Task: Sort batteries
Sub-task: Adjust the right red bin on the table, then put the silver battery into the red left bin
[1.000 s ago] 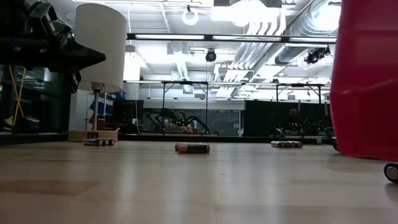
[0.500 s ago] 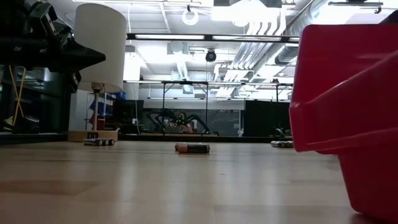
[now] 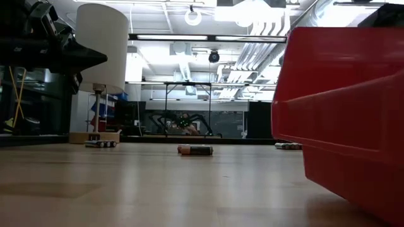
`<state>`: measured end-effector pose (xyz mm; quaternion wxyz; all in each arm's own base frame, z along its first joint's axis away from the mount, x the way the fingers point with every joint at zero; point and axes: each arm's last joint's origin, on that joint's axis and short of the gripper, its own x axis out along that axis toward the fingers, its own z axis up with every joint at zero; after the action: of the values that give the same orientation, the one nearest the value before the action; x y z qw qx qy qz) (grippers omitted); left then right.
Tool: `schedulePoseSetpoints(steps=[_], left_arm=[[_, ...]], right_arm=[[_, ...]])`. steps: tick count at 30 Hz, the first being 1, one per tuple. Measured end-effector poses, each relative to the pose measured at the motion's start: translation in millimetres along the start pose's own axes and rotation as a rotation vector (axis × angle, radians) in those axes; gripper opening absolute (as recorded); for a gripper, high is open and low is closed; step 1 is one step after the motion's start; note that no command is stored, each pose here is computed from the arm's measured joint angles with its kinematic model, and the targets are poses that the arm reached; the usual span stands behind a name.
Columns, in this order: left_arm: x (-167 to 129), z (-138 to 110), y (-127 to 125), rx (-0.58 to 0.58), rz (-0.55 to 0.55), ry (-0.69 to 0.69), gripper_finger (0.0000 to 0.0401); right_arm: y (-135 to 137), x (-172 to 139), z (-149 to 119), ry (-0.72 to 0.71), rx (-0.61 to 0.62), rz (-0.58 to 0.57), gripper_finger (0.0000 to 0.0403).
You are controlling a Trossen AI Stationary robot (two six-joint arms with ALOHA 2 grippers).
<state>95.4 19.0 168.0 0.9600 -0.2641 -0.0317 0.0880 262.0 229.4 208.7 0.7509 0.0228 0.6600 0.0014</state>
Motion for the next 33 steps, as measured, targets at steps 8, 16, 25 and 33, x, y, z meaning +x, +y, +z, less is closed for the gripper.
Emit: schedulePoseSetpoints(steps=[8, 16, 25, 33], left_arm=[[0.0, -0.1, 0.1, 0.0, 0.0, 0.0, 0.0], [0.0, -0.1, 0.0, 0.0, 0.0, 0.0, 0.0], [0.0, 0.0, 0.0, 0.0, 0.0, 0.0, 0.0], [0.0, 0.0, 0.0, 0.0, -0.001, 0.0, 0.0]], right_arm=[[0.6, 0.0, 1.1, -0.014, 0.011, 0.003, 0.0018], [-0.2, 0.1, 2.2, -0.016, 0.051, 0.006, 0.0087], [-8.4, -2.9, 8.2, 0.025, 0.092, 0.057, 0.0182], [-32.1, -48.9, 4.7, -0.044, 0.133, 0.118, 0.0206]])
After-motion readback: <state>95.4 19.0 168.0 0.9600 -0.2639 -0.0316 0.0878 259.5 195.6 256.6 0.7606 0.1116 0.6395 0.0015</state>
